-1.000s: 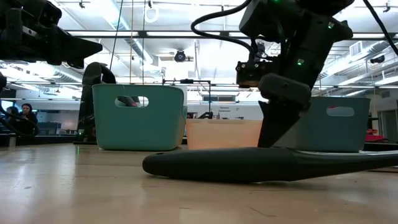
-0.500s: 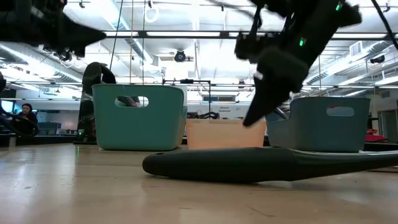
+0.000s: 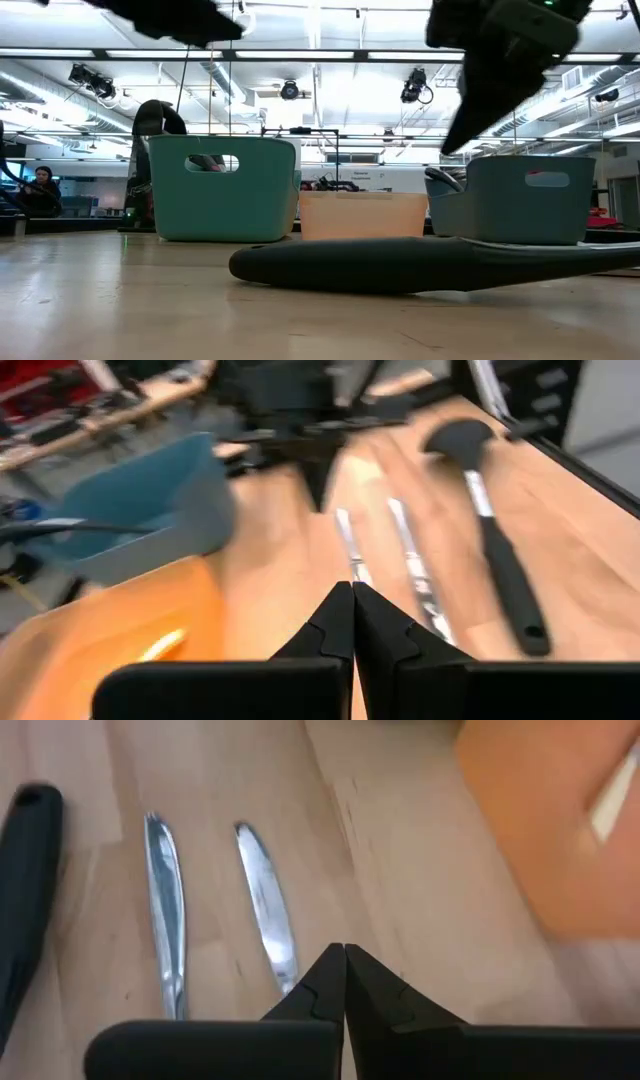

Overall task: Pick & Place Kitchen Items
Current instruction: Put the top silver knife into the orange bin

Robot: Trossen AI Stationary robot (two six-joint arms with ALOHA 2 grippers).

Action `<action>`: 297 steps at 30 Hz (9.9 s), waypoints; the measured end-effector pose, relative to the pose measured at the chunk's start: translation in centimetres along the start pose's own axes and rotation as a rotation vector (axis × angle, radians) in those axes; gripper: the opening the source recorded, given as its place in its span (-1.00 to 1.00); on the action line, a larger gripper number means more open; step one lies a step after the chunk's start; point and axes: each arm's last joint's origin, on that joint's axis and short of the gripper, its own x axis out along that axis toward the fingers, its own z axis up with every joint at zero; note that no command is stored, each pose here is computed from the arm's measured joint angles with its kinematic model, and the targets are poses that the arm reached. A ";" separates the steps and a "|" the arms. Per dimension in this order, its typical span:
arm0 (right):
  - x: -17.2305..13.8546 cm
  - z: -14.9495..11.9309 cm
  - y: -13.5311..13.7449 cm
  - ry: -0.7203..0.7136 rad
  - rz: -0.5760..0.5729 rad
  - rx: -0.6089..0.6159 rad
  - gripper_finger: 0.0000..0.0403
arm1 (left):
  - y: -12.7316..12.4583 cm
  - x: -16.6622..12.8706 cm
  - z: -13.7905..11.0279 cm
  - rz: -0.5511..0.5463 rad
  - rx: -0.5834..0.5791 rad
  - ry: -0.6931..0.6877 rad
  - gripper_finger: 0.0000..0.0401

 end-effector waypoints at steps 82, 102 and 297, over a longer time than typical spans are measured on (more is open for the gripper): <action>2.0 -6.8 0.3 0.182 0.044 0.075 -0.18 | -4.4 18.5 -7.7 -0.050 0.117 0.400 -1.00; 2.8 -6.8 -2.3 0.433 0.091 0.012 -0.18 | -3.7 18.7 -8.4 -0.127 0.011 0.424 -1.00; -5.1 10.6 -17.8 -0.175 -0.129 0.453 -0.60 | 0.9 -5.4 -6.5 0.066 -0.098 -0.078 -0.94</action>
